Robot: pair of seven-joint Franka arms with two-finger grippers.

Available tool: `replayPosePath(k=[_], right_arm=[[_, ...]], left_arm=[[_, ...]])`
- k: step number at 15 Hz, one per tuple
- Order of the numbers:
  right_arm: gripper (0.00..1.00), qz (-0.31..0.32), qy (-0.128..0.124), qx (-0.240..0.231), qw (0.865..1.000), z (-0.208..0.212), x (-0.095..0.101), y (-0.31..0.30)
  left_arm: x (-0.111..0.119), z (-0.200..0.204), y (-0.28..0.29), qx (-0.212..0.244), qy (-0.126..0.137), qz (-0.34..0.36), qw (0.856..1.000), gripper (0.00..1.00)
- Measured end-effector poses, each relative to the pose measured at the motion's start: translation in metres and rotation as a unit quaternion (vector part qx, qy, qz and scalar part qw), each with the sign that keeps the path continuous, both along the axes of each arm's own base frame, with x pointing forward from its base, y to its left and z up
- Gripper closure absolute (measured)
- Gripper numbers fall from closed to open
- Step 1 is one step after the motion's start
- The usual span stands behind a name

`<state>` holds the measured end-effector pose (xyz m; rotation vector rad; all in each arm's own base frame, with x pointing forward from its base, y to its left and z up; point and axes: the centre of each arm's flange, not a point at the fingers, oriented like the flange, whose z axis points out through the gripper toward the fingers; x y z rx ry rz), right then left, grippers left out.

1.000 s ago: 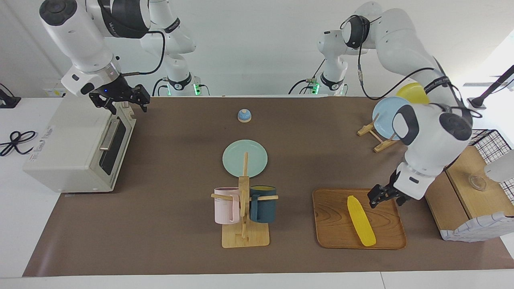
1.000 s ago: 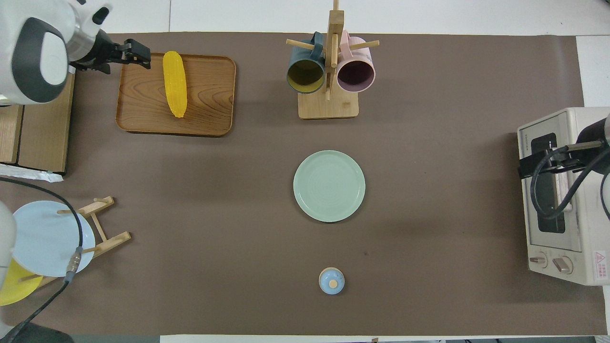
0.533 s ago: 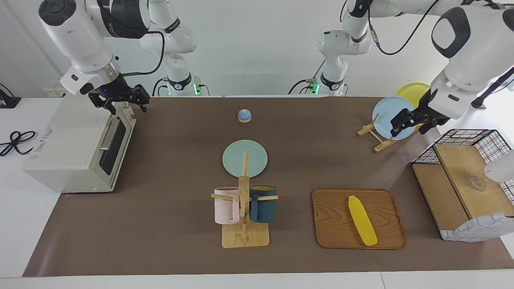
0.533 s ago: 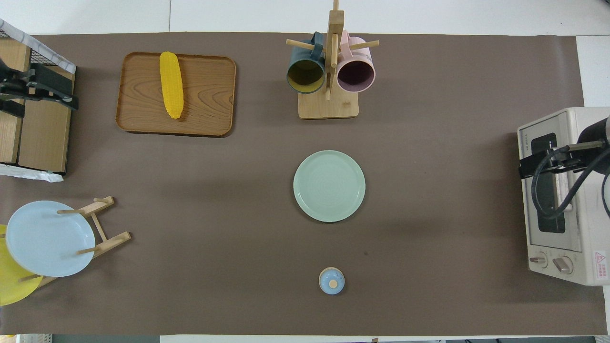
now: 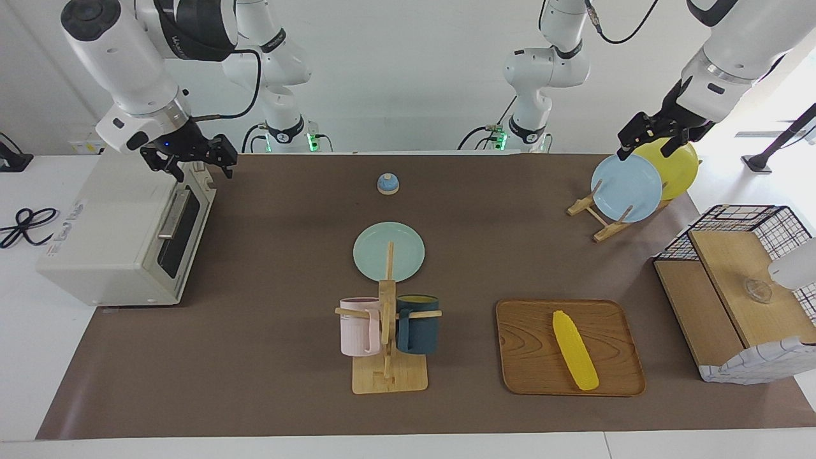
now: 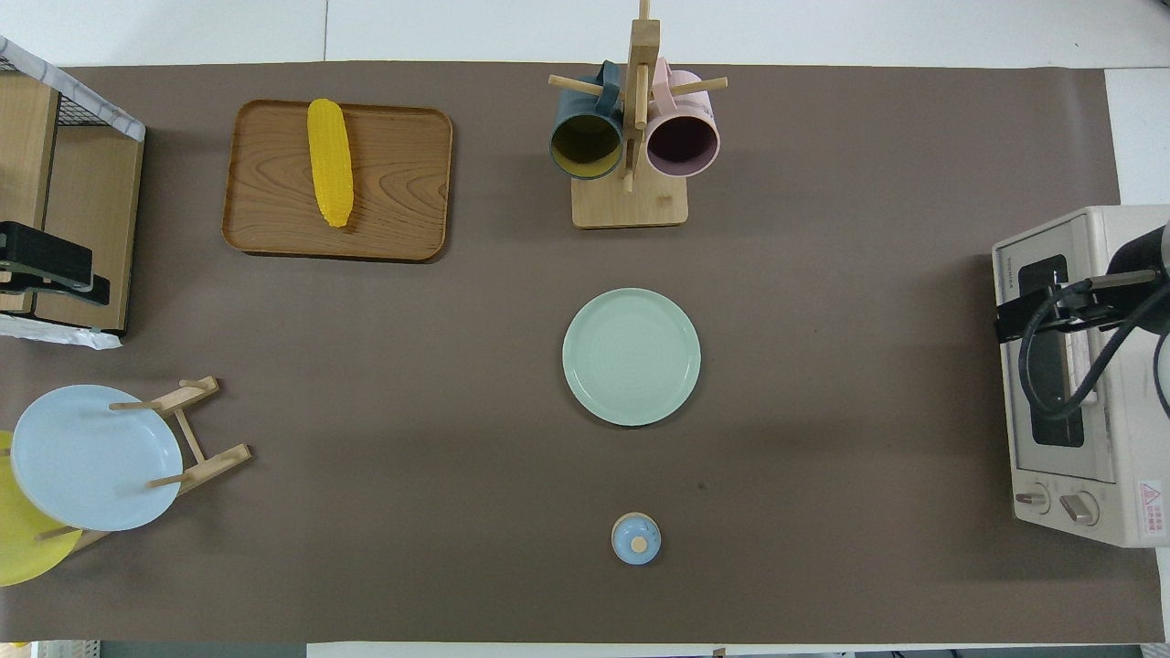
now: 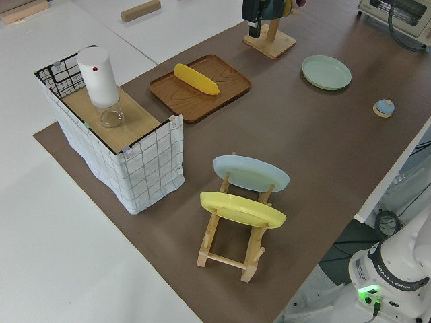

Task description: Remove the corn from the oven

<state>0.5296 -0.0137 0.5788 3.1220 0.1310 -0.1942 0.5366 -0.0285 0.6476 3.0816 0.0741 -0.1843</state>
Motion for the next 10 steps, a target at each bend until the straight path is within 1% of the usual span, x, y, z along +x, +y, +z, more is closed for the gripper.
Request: replayPosePath(k=[3, 5, 8, 10], right_arm=[[0.0, 0.0, 0.0, 0.0, 1.0, 0.0, 0.0, 0.0], [0.0, 0.0, 0.0, 0.0, 1.0, 0.0, 0.0, 0.0], [0.0, 0.0, 0.0, 0.0, 1.0, 0.0, 0.0, 0.0], [0.0, 0.0, 0.0, 0.0, 1.0, 0.0, 0.0, 0.0]], left_arm=[[-0.007, -0.018, 0.008, -0.001, -0.001, 0.009, 1.0, 0.0], [-0.009, -0.022, 0.012, -0.002, -0.007, 0.013, 1.0, 0.0], [-0.002, -0.016, 0.011, -0.003, -0.043, 0.01, 0.999, 0.0], [0.0, -0.015, 0.012, 0.01, -0.052, -0.01, 0.999, 0.0]])
